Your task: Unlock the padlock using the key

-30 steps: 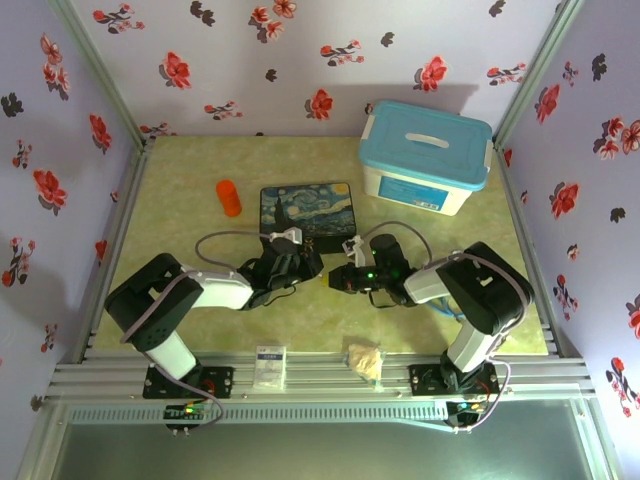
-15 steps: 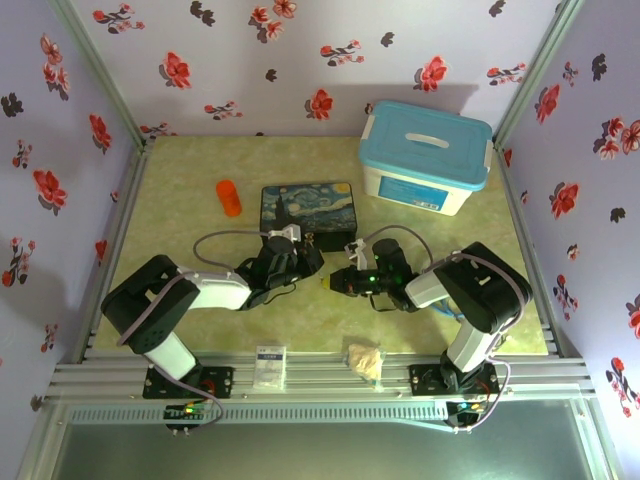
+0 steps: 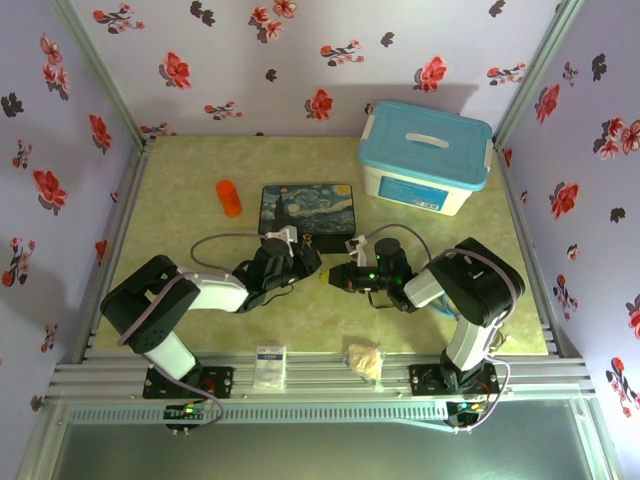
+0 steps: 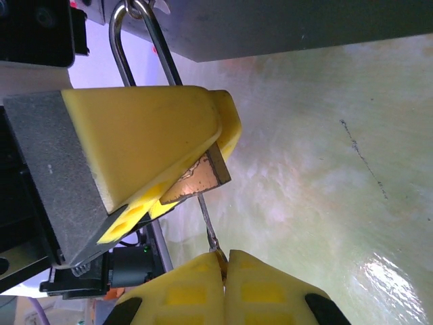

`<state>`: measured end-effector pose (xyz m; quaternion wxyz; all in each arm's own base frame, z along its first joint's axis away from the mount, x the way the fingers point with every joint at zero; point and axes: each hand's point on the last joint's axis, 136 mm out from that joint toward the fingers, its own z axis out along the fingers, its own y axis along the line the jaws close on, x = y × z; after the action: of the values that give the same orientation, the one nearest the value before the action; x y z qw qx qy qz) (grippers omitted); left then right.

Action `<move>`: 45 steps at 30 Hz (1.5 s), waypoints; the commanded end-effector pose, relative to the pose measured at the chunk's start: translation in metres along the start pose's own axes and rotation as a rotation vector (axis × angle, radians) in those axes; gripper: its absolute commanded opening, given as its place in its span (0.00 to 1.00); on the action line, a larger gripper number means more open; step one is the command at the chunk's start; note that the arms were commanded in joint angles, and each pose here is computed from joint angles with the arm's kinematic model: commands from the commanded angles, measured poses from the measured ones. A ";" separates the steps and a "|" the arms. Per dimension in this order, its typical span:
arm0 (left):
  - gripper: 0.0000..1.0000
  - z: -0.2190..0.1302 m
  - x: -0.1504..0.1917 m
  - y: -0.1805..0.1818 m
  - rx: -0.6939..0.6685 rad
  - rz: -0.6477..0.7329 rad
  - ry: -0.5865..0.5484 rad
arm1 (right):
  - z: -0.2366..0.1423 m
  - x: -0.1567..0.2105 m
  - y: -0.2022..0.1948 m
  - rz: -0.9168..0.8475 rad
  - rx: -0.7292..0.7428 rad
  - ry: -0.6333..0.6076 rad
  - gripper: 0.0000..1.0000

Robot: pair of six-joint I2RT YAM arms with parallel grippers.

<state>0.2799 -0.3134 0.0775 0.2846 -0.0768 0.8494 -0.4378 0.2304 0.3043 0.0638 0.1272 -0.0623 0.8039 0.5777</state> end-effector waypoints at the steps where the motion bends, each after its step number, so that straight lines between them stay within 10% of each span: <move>1: 0.00 -0.005 -0.014 -0.029 0.124 -0.006 -0.048 | -0.003 -0.010 0.007 -0.017 -0.040 -0.046 0.00; 45: 0.00 0.003 -0.004 -0.033 0.141 0.000 -0.039 | -0.010 -0.060 0.044 0.090 -0.156 -0.311 0.00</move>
<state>0.2982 -0.3136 0.0968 0.3316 -0.1000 0.8154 -0.4638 0.2554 0.3028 0.0856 0.1496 0.0532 0.7768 0.6094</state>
